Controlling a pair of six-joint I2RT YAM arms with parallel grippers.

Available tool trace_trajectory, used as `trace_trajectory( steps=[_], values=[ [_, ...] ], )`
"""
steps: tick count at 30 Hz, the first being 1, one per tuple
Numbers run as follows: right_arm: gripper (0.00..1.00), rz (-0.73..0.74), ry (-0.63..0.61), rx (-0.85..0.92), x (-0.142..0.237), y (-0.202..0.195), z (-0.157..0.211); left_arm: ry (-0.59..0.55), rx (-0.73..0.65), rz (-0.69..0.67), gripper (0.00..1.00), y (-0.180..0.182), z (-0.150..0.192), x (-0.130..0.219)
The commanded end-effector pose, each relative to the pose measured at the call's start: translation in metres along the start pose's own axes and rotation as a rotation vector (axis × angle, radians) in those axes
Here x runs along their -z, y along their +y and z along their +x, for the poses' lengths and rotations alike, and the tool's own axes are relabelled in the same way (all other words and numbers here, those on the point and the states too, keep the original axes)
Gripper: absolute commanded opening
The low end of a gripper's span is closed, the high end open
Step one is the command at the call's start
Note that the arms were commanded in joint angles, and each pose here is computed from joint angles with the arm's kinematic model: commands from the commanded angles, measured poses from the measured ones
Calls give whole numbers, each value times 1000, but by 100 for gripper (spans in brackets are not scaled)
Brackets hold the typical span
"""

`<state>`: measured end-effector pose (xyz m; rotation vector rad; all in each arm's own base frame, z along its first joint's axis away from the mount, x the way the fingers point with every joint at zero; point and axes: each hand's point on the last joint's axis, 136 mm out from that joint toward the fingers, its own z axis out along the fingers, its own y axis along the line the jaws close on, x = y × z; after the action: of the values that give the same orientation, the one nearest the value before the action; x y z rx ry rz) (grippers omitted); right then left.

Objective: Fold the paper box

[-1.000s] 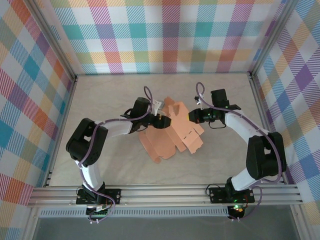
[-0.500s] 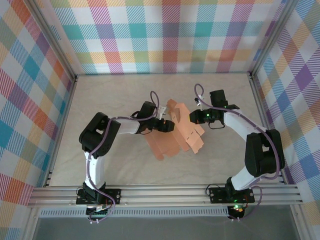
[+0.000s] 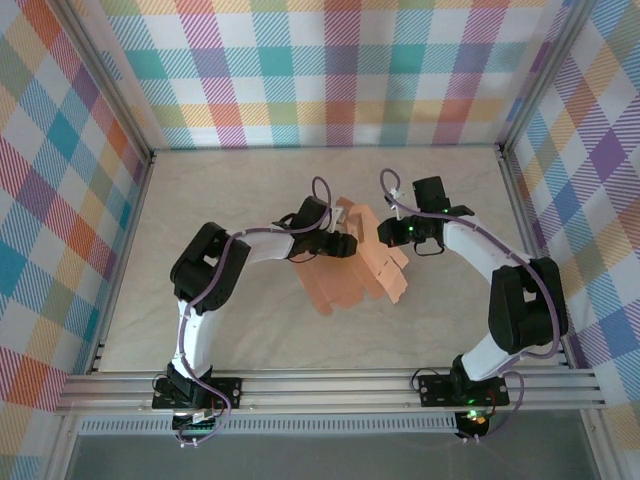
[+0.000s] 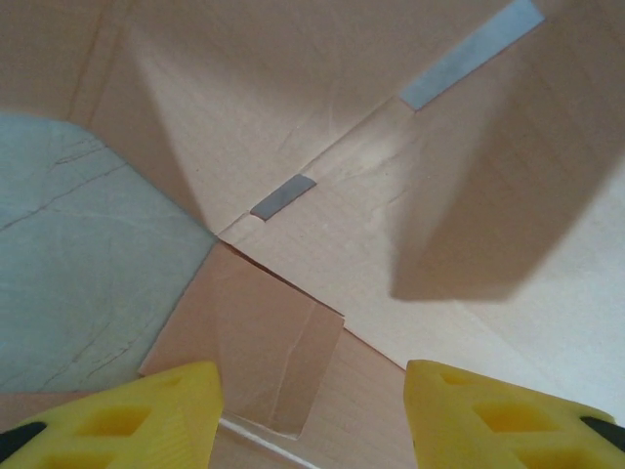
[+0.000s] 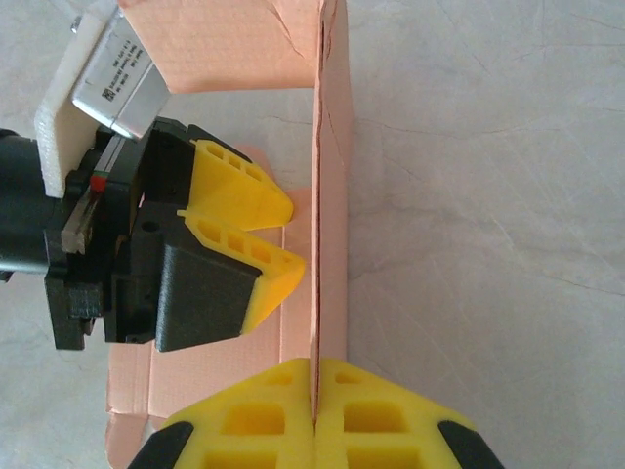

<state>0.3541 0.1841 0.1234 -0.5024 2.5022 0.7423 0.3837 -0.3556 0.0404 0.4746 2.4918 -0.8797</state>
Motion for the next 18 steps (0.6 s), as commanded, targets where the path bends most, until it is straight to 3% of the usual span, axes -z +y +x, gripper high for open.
trace_trajectory(
  steps=[1,6,11,18],
  values=[
    [0,37,54,4,0,-4,10,85,-25,-154,54,24,25,0],
    [0,115,44,19,5,-14,5,-70,-51,-94,58,4,-1,31],
    [0,228,68,74,10,-26,5,-198,-63,-78,62,-15,-28,83],
    [0,310,80,180,11,-25,5,-277,17,-119,66,14,-30,118]
  ],
)
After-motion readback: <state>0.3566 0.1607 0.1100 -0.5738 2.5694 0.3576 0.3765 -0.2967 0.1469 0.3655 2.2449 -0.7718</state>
